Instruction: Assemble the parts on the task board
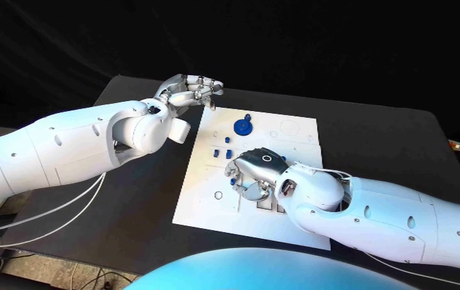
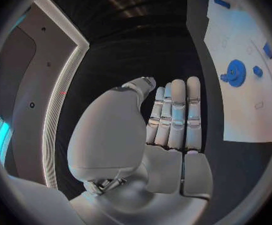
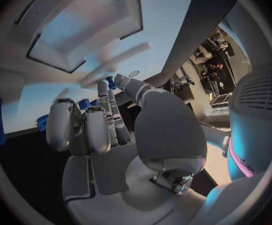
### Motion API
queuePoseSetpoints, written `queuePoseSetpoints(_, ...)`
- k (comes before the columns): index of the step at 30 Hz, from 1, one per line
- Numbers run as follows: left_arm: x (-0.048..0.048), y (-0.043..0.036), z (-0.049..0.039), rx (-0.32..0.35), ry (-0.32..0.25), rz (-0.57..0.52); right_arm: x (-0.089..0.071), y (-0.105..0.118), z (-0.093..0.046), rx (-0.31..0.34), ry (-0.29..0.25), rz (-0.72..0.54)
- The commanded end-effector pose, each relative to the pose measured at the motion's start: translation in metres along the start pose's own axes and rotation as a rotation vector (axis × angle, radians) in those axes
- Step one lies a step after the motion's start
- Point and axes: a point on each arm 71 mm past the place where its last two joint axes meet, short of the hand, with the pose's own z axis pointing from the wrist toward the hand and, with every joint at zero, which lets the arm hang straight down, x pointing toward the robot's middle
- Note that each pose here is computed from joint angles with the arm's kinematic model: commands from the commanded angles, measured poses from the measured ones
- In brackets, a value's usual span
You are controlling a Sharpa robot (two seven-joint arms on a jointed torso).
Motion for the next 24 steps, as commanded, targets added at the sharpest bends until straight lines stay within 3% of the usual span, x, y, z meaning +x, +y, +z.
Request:
queuePoseSetpoints(1,0.0020,-0.0007,0.0001,0.005,0.020,-0.003,-0.001,-0.003,-0.004,0.007,-0.026,-0.005)
queuePoseSetpoints(9,-0.0002,-0.0007,-0.0006,0.005,0.016,-0.002,-0.017,-0.011,-0.021,0.007,-0.114,0.021)
queuePoseSetpoints(13,-0.0007,-0.0008,-0.0010,0.006,0.017,-0.002,-0.032,-0.024,-0.034,0.043,-0.127,0.044)
queuePoseSetpoints(19,-0.0011,-0.0008,-0.0018,0.007,0.022,-0.003,-0.057,-0.058,-0.053,0.125,-0.083,0.054)
queuePoseSetpoints(24,-0.0010,-0.0009,-0.0021,0.009,0.026,0.000,-0.067,-0.079,-0.066,0.174,-0.017,0.015)
